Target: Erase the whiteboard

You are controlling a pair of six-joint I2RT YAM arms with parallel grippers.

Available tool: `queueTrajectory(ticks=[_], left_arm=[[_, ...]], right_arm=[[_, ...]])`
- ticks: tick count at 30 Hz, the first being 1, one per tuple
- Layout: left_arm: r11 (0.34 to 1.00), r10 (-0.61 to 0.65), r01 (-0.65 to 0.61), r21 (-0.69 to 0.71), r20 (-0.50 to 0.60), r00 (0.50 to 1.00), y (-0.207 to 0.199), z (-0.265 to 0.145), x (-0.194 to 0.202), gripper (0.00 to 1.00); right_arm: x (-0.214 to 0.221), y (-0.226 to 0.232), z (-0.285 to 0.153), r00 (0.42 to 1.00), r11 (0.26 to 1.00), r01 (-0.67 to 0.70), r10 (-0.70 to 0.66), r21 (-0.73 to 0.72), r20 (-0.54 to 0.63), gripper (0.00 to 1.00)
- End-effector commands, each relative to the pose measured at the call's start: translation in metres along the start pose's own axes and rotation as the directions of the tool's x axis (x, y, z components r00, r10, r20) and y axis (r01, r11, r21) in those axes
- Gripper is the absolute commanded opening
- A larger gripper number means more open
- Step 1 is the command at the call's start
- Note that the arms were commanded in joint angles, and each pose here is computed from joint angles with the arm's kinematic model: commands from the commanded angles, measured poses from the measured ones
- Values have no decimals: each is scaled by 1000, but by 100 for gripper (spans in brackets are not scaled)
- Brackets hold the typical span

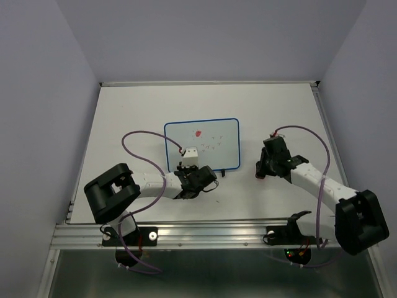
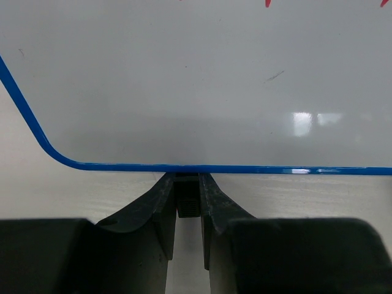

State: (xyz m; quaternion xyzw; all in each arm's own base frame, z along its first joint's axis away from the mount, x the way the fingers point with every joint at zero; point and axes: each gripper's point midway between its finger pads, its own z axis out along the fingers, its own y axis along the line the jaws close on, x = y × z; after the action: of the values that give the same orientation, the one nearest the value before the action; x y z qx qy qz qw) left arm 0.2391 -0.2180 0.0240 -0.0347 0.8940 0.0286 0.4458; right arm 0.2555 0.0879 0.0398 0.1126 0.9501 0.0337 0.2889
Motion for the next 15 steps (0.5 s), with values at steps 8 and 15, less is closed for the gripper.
queueTrajectory(ticks=[8, 15], left_arm=[[998, -11, 8, 65, 48, 999, -10, -5, -11, 10], [997, -10, 5, 82, 64, 998, -11, -3, -11, 0]], right_arm=[[-123, 146, -91, 834, 813, 423, -177, -400, 522, 12], [-127, 208, -57, 755, 757, 566, -317, -326, 574, 10]])
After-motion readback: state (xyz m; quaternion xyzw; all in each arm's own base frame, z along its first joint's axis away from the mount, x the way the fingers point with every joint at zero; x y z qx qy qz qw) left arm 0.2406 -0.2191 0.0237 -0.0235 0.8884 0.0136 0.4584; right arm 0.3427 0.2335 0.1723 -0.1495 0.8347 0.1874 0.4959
